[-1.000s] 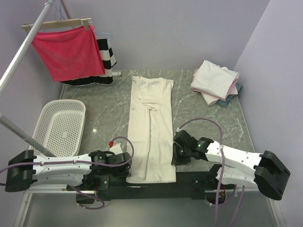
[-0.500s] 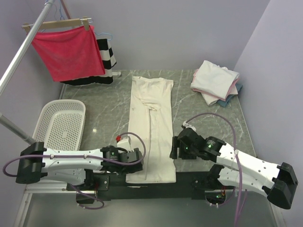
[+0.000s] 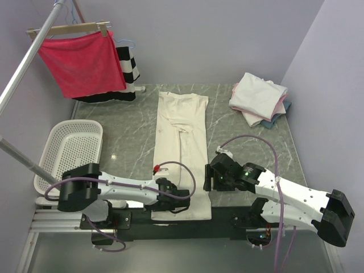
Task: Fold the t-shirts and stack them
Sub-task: Fold the tshirt
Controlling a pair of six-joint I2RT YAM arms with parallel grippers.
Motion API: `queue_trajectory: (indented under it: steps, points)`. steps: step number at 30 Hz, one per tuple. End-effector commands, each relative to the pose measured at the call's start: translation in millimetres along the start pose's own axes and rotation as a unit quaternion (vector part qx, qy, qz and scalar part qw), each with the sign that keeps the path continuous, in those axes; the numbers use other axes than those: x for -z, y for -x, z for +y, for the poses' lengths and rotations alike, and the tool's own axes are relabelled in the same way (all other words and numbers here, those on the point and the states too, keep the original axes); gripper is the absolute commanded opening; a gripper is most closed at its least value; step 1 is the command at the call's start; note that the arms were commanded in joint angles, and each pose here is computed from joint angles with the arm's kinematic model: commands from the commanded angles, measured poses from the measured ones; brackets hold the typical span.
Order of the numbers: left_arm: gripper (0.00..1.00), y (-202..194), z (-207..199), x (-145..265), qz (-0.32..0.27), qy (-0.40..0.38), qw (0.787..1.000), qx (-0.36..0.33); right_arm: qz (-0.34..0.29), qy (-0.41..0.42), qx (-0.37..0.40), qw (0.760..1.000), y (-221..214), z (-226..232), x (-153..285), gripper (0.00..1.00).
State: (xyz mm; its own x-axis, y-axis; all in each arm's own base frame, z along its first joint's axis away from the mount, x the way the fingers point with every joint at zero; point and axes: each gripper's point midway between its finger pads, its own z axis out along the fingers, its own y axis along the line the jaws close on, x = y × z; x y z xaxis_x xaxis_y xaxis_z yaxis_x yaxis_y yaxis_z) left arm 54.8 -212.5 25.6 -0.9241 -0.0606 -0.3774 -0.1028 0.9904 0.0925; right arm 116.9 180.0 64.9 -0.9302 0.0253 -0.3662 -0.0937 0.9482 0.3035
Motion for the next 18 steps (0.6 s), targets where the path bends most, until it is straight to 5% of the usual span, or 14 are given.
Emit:
queue_trajectory:
  steps: [1, 18]
  points:
    - [0.75, 6.4, -10.6, 6.2, -0.028, 0.019, 0.999, -0.028, -0.013, 0.010, 0.005, 1.000, 2.7, 2.3, -2.6, 0.79]
    - [0.79, 11.6, -65.4, 45.5, -0.044, -0.099, 0.993, -0.055, 0.005, -0.002, -0.001, 1.000, -14.8, -11.8, -18.7, 0.81]
